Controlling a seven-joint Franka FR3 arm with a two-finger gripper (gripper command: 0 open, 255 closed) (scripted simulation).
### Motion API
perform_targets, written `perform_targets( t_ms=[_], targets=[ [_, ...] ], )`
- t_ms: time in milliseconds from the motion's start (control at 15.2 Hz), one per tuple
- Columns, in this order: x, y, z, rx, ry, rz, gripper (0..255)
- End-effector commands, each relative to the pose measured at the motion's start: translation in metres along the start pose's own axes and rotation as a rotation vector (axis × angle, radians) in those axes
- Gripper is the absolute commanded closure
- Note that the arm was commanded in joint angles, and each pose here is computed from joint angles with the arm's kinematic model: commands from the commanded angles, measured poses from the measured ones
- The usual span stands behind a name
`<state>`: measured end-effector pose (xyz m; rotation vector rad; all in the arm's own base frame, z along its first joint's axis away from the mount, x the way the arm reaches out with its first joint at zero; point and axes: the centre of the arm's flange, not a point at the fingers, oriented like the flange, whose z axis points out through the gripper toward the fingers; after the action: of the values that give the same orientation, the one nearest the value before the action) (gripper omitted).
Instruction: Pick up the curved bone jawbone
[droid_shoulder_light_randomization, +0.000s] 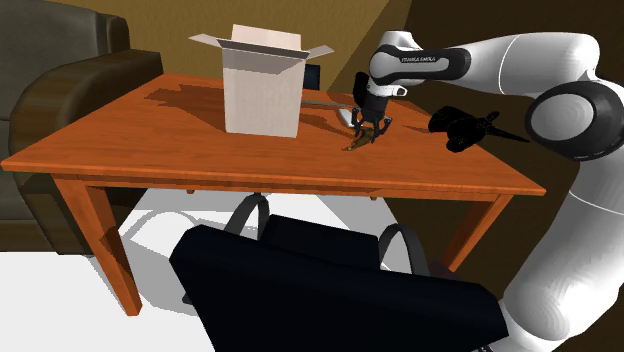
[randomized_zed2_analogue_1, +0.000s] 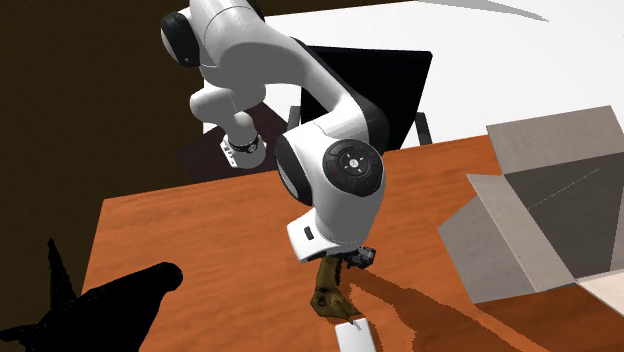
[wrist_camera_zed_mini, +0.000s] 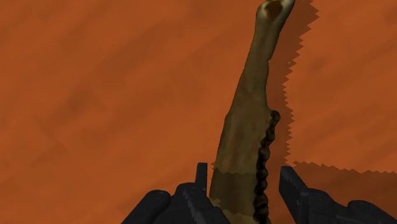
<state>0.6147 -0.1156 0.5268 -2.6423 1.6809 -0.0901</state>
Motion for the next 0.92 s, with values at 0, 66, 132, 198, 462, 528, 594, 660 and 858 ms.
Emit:
perform_targets(
  t_ms=[0, 66, 132, 198, 462, 528, 594, 660, 858],
  targets=[
    [0.000, 0.000, 0.001, -0.001, 0.000, 0.000, 255],
    [0.000, 0.000, 0.001, -0.001, 0.000, 0.000, 255],
    [0.000, 0.000, 0.001, -0.001, 0.000, 0.000, 255],
    [0.000, 0.000, 0.001, -0.001, 0.000, 0.000, 255],
    [0.001, 0.000, -0.010, -0.001, 0.000, 0.000, 255],
    [0.001, -0.001, -0.015, -0.001, 0.000, 0.000, 255],
    [0.001, -0.001, -0.020, -0.001, 0.000, 0.000, 255],
    [0.002, -0.001, -0.026, -0.001, 0.000, 0.000, 255],
    [0.002, -0.002, -0.041, -0.001, 0.000, 0.000, 255]
  ],
)
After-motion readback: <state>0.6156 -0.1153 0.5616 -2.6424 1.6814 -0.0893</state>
